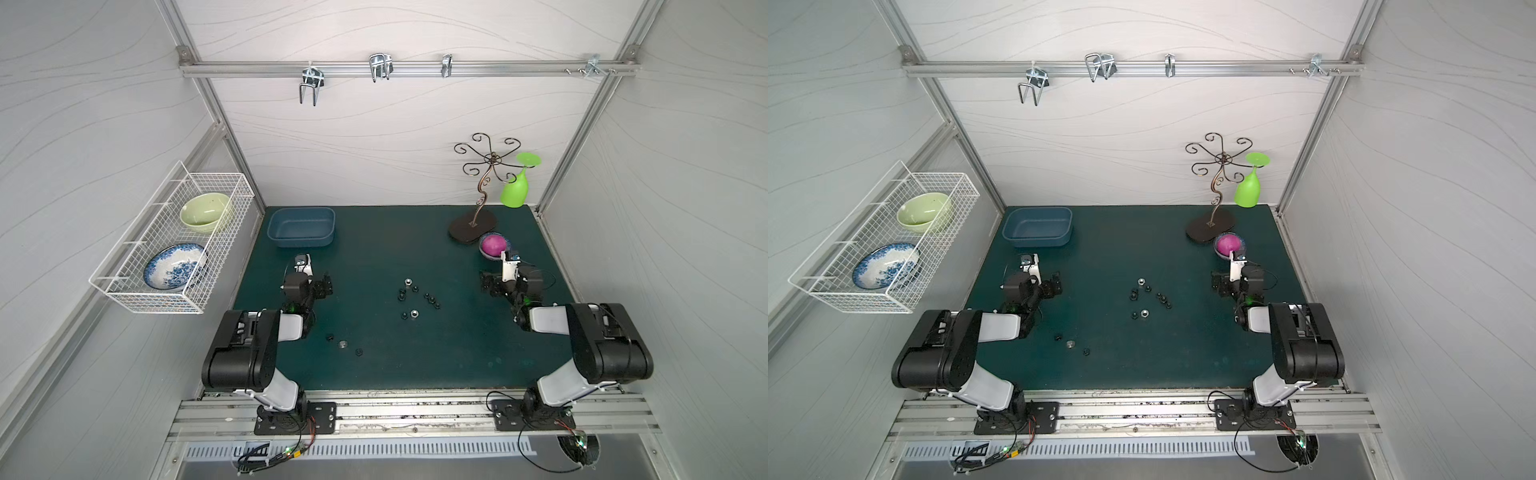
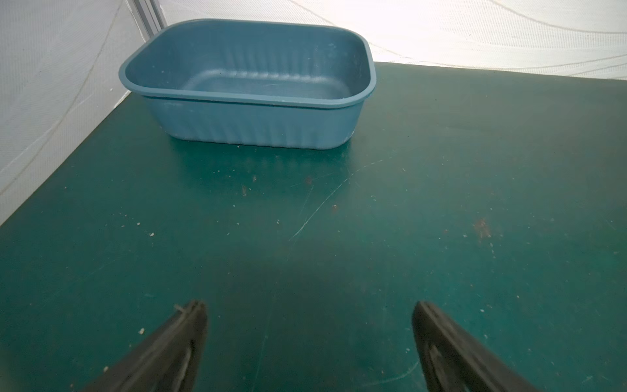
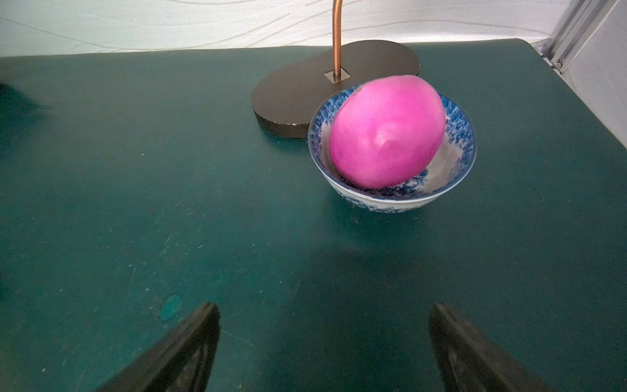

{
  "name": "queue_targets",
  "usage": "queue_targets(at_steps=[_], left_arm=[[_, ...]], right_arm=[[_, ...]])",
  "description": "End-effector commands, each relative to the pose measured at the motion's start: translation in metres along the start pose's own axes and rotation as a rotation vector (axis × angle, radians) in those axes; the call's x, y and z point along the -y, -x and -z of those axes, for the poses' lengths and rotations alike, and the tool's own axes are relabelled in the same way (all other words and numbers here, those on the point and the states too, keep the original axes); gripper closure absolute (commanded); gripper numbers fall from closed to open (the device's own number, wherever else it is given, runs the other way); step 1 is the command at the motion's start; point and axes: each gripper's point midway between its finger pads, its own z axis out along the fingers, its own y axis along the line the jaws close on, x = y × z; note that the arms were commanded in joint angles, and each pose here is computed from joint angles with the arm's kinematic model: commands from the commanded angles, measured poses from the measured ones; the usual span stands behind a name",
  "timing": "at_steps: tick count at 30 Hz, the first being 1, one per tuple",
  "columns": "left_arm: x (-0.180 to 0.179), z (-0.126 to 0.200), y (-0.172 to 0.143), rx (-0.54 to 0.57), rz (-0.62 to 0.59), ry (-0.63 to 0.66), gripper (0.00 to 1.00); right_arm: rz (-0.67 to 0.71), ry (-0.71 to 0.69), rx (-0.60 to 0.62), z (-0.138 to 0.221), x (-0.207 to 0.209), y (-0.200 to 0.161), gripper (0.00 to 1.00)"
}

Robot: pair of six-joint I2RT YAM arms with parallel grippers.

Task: Put the nuts on the desktop into the storage box
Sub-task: Move the storage box to the center of the board.

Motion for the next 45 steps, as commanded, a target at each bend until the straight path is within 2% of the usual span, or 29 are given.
queue_targets(at_steps=[1, 27, 31, 34, 36, 39, 41, 45], left_arm=[[0.0, -0.001, 0.018, 0.058, 0.004, 0.005, 0.01], [0.001, -0.002, 0.018, 0.058, -0.002, 0.002, 0.02], [0.005, 0.0, 0.02, 0.064, -0.016, -0.02, 0.01], [0.018, 0.009, 0.031, 0.066, -0.057, -0.071, 0.01], [0.027, 0.017, 0.04, 0.01, -0.061, -0.102, 0.01], [0.039, 0.024, 0.049, -0.065, -0.045, -0.161, 0.01], [0.044, 0.024, 0.056, -0.122, -0.048, -0.175, 0.01], [0.062, 0.026, 0.077, -0.256, -0.111, -0.208, 0.01]], right_arm=[[0.011, 0.004, 0.013, -0.001, -0.001, 0.007, 0.01], [0.012, -0.003, 0.038, 0.002, -0.001, 0.012, 0.01], [-0.03, -0.103, 0.122, 0.044, 0.011, 0.04, 0.01], [0.021, -0.026, 0.172, 0.082, -0.01, 0.07, 0.01], [0.023, -0.014, 0.202, 0.107, -0.018, 0.089, 0.01], [-0.128, -0.04, 0.279, 0.142, -0.014, 0.116, 0.01], [-0.264, -0.116, 0.269, 0.163, -0.001, 0.122, 0.01], [-0.7, -0.561, 0.161, 0.22, 0.063, 0.084, 0.01]])
